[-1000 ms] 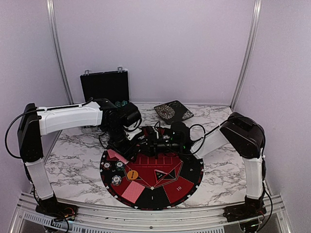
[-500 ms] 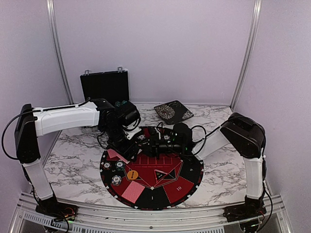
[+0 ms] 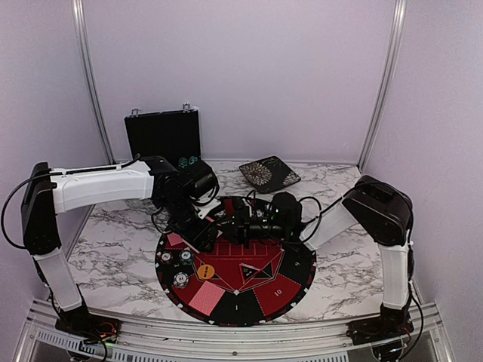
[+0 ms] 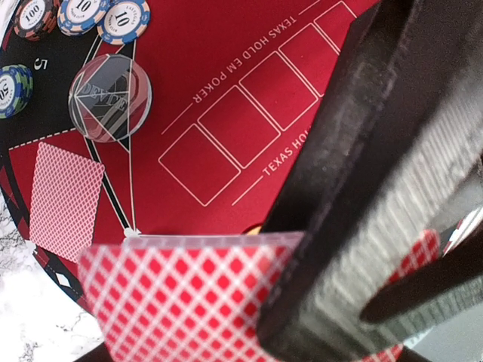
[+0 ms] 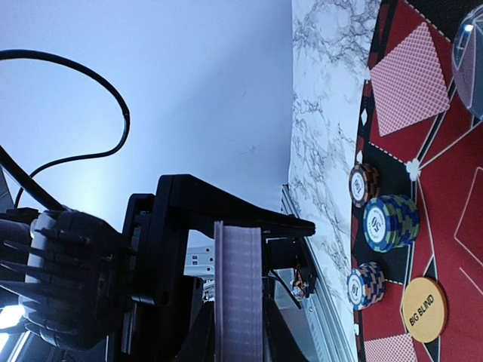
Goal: Distribute texas hold em gaming equipment
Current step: Pass from the right arm to the left
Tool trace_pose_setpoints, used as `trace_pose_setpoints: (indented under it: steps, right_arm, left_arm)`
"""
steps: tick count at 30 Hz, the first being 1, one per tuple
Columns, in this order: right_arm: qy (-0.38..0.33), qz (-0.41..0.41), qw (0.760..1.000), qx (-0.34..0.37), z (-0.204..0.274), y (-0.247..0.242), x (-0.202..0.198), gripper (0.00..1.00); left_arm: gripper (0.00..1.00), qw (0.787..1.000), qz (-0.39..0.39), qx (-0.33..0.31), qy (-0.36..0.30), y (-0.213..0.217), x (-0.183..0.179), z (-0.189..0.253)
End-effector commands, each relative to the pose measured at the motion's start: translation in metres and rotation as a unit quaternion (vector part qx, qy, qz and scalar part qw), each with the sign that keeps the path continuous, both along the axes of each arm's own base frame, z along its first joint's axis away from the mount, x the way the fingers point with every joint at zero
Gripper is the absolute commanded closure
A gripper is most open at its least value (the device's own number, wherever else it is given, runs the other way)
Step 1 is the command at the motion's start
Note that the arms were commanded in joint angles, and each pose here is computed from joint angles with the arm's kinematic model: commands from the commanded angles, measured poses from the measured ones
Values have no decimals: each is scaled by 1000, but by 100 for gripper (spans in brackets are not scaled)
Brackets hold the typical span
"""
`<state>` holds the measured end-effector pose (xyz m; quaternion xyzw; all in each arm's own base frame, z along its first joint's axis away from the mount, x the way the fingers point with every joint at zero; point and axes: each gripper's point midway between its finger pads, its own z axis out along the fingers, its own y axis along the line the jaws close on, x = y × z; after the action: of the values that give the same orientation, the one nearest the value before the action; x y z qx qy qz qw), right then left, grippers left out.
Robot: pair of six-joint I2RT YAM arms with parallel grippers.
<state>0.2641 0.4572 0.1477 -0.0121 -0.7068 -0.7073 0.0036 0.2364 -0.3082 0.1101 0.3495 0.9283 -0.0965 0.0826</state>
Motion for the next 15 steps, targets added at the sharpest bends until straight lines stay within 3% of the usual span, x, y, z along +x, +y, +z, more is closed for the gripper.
trace_pose_setpoints:
  steps: [1, 6, 15]
  right_arm:
    - [-36, -7, 998, 48, 42, -5, 1, 100]
    - [-35, -9, 998, 48, 40, -7, 0, 100]
    - [-43, -14, 998, 35, 38, -7, 1, 100]
  left_arm:
    - [19, 1000, -7, -16, -22, -4, 2, 10]
    - [21, 999, -4, -18, -31, -5, 4, 12]
    - [35, 999, -7, -25, -33, -6, 4, 15]
